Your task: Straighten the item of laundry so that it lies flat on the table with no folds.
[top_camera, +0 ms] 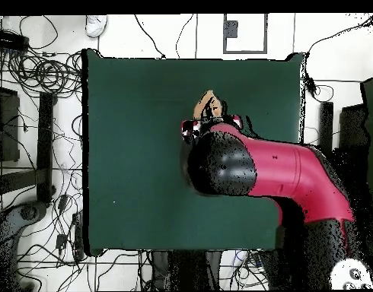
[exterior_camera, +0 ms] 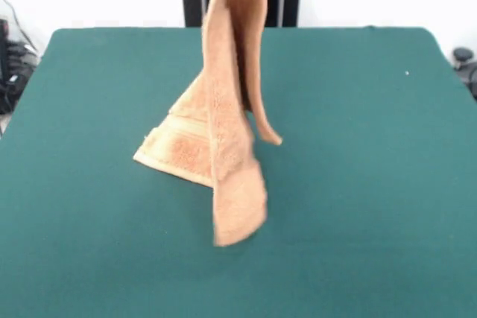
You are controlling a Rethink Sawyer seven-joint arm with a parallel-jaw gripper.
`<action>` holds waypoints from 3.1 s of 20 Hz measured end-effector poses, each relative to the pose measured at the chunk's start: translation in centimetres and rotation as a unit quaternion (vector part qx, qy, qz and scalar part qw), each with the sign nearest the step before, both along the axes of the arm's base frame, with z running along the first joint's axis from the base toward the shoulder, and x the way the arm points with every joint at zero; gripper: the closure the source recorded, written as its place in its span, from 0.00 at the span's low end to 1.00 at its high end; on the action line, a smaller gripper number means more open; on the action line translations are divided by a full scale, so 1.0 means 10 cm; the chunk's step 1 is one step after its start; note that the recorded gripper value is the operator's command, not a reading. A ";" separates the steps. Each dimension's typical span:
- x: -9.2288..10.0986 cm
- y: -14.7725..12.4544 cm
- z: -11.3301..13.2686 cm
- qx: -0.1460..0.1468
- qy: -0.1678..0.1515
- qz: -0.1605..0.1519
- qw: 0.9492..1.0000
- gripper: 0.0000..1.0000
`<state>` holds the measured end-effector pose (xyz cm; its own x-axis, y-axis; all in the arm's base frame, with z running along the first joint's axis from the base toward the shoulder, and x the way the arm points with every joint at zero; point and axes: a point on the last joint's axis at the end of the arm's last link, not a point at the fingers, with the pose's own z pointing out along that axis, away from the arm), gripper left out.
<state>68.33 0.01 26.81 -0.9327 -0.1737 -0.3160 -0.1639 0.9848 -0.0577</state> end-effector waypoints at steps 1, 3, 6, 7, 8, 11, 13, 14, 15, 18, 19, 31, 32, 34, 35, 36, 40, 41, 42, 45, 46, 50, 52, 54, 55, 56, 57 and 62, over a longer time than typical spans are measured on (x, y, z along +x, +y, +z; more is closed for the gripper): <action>0.01 0.01 -0.06 0.004 0.002 -0.006 1.000 1.00; 0.04 0.10 -0.29 0.016 0.009 -0.030 0.999 1.00; 0.12 0.32 -0.58 0.033 0.016 -0.058 0.998 1.00; 0.14 0.37 -0.62 0.037 0.016 -0.064 0.997 1.00; 0.16 0.41 -0.67 0.041 0.017 -0.069 0.997 1.00; 0.31 0.57 -0.87 0.081 0.014 -0.105 0.991 1.00; 0.37 0.57 -0.91 0.094 0.011 -0.117 0.989 1.00; 0.46 0.53 -0.99 0.111 0.006 -0.133 0.985 1.00; 0.50 0.50 -1.02 0.118 0.003 -0.140 0.983 1.00; 0.70 0.32 -1.25 0.144 -0.010 -0.177 0.974 1.00; 0.76 0.25 -1.33 0.150 -0.013 -0.189 0.970 1.00; 0.94 0.09 -2.14 0.179 0.004 -0.239 0.954 1.00; 0.93 0.05 -2.19 0.181 0.005 -0.242 0.953 1.00; 0.92 -0.06 -2.26 0.186 0.009 -0.252 0.950 1.00; 0.92 -0.16 -2.30 0.189 0.010 -0.258 0.947 1.00; 0.92 -0.29 -2.34 0.194 0.010 -0.268 0.944 1.00; 0.94 -0.92 -2.49 0.216 0.004 -0.303 0.928 1.00; 0.93 -1.08 -2.53 0.221 0.003 -0.312 0.924 1.00; 0.92 -1.33 -2.59 0.228 0.003 -0.324 0.918 1.00; 0.82 -1.95 -2.79 0.239 0.014 -0.348 0.906 1.00; 0.78 -2.11 -2.85 0.241 0.020 -0.352 0.904 1.00; 0.61 -2.77 -3.13 0.252 0.066 -0.353 0.899 1.00; 0.64 -3.05 -3.22 0.279 0.104 -0.329 0.896 1.00; 0.69 -3.10 -3.21 0.291 0.119 -0.312 0.897 1.00; 0.72 -3.14 -3.21 0.297 0.130 -0.297 0.898 1.00; 0.75 -3.19 -3.23 0.302 0.139 -0.278 0.901 1.00; 0.76 -3.22 -3.25 0.305 0.144 -0.266 0.903 1.00; 0.84 -3.36 -3.28 0.322 0.145 -0.200 0.914 1.00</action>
<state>76.75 -33.56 -5.99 -0.9419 0.3339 0.0370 0.2994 0.7844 0.5432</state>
